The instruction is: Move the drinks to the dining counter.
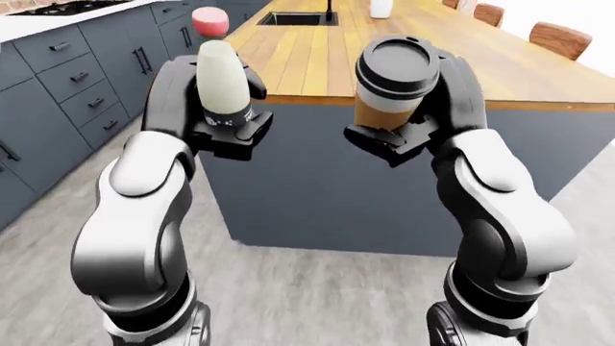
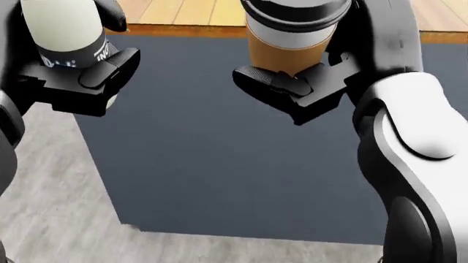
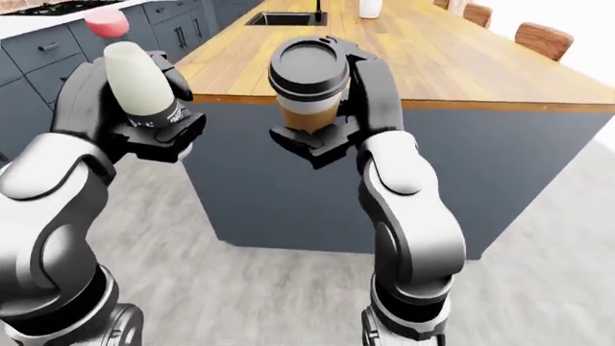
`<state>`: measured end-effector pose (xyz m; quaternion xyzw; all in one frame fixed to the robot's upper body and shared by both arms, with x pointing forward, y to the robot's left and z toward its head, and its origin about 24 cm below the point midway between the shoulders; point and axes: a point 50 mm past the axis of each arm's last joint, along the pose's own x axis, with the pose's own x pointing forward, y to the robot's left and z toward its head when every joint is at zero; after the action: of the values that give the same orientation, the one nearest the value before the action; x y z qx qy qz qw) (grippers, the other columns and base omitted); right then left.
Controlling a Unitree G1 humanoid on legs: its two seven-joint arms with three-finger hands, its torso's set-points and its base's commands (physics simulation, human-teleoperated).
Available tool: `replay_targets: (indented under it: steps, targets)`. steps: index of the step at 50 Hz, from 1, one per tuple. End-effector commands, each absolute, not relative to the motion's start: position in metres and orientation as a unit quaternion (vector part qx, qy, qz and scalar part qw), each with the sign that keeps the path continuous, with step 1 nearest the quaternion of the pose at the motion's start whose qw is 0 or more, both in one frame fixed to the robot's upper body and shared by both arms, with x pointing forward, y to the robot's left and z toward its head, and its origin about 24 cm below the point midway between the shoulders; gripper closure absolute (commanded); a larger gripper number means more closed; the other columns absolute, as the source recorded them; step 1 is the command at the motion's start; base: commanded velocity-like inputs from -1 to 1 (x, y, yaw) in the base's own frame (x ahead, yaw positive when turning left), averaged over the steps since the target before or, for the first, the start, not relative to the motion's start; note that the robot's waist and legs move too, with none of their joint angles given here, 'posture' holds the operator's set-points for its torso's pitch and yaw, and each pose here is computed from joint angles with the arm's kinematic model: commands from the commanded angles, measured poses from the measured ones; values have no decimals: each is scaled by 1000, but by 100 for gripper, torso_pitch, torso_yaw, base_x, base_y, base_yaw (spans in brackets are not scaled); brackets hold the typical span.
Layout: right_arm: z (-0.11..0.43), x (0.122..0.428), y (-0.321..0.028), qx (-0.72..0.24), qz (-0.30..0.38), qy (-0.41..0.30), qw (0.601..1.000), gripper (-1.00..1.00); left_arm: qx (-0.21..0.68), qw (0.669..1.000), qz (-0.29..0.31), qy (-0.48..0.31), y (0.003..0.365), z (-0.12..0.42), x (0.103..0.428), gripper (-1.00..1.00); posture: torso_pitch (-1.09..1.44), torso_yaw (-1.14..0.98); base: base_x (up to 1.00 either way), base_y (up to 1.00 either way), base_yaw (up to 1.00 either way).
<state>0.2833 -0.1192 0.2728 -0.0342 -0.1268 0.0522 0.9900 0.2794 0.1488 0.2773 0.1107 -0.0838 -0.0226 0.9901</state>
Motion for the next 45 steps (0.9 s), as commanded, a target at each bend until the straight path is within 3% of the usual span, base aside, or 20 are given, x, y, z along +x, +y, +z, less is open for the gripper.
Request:
replay_targets:
  steps: [1, 45]
  targets:
    - [288, 278, -124, -29, 39, -167, 985, 98, 115, 985, -24, -123, 147, 292, 275, 100, 0, 0, 38, 0, 0]
    - [289, 278, -125, -21, 38, -165, 985, 98, 119, 984, -35, -130, 139, 300, 274, 100, 0, 0, 38, 0, 0]
